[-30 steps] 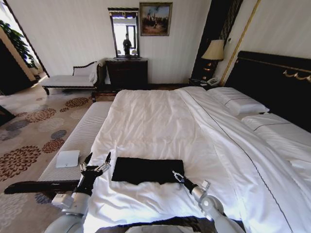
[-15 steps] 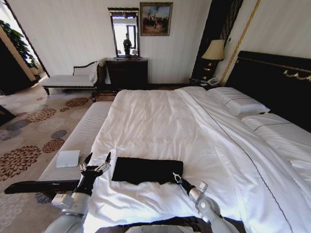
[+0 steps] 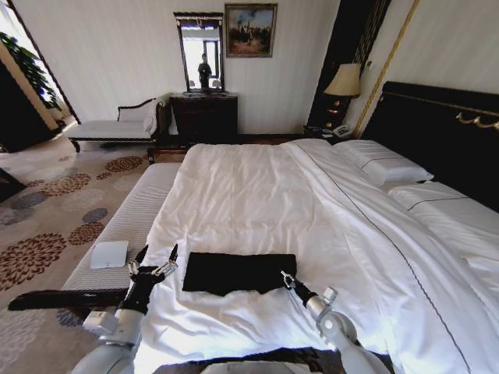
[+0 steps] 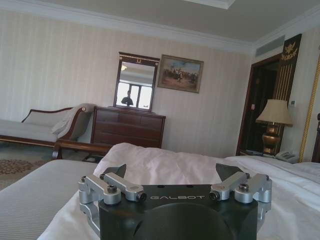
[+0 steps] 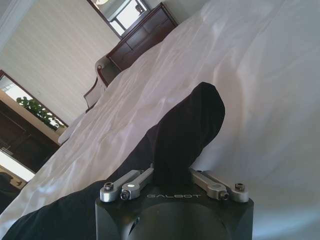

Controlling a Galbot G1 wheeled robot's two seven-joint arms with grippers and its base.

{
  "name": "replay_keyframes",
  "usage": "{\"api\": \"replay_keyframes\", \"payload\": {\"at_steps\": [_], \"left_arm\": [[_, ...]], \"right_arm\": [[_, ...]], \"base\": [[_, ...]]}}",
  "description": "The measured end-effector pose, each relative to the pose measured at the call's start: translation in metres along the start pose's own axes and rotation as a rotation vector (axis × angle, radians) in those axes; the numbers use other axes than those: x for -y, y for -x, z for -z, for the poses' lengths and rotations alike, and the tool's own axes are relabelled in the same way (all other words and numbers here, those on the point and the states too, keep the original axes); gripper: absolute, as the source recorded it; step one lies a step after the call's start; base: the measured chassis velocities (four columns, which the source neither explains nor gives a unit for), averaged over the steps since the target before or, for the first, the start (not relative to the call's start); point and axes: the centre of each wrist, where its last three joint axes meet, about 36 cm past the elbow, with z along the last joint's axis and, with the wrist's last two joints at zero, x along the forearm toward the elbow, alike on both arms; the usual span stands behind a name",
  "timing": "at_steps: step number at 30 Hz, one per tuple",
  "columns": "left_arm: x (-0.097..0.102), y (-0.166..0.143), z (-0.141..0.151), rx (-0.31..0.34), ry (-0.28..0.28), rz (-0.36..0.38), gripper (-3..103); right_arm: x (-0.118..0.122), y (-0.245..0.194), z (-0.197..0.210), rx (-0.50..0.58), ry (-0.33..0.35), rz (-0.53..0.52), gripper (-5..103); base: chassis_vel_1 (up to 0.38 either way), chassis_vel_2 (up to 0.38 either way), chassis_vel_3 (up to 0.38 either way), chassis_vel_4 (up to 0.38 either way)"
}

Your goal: Fold the clothes on the bed.

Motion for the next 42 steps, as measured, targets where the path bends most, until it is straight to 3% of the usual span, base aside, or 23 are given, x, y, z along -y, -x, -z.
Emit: {"api": "replay_keyframes", "payload": {"at_steps": [14, 20, 25, 33, 42], "left_arm": [[0.0, 0.0, 0.0, 0.0, 0.0, 0.0, 100], [0.0, 0.0, 0.0, 0.0, 0.0, 0.0, 100], [0.0, 0.0, 0.0, 0.0, 0.0, 0.0, 100], [0.0, 0.0, 0.0, 0.0, 0.0, 0.0, 100], [0.0, 0.0, 0.0, 0.0, 0.0, 0.0, 100]], "right_arm": [[0.058, -0.034, 0.091, 0.044, -0.238, -0.145, 7], [0.073, -0.037, 0.109, 0.045, -0.289, -0.182, 7], [0.091, -0.035, 0.122, 0.036, -0.372, -0.254, 7], [0.091, -0.032, 0.118, 0.033, -0.386, -0.285, 7], [0.043, -0.017, 0.113, 0.072, -0.383, -0.205, 7]], "base": [[0.0, 0.0, 0.0, 0.0], [0.0, 0.0, 0.0, 0.0], [0.0, 0.0, 0.0, 0.0], [0.0, 0.0, 0.0, 0.0], [0.0, 0.0, 0.0, 0.0]]}}
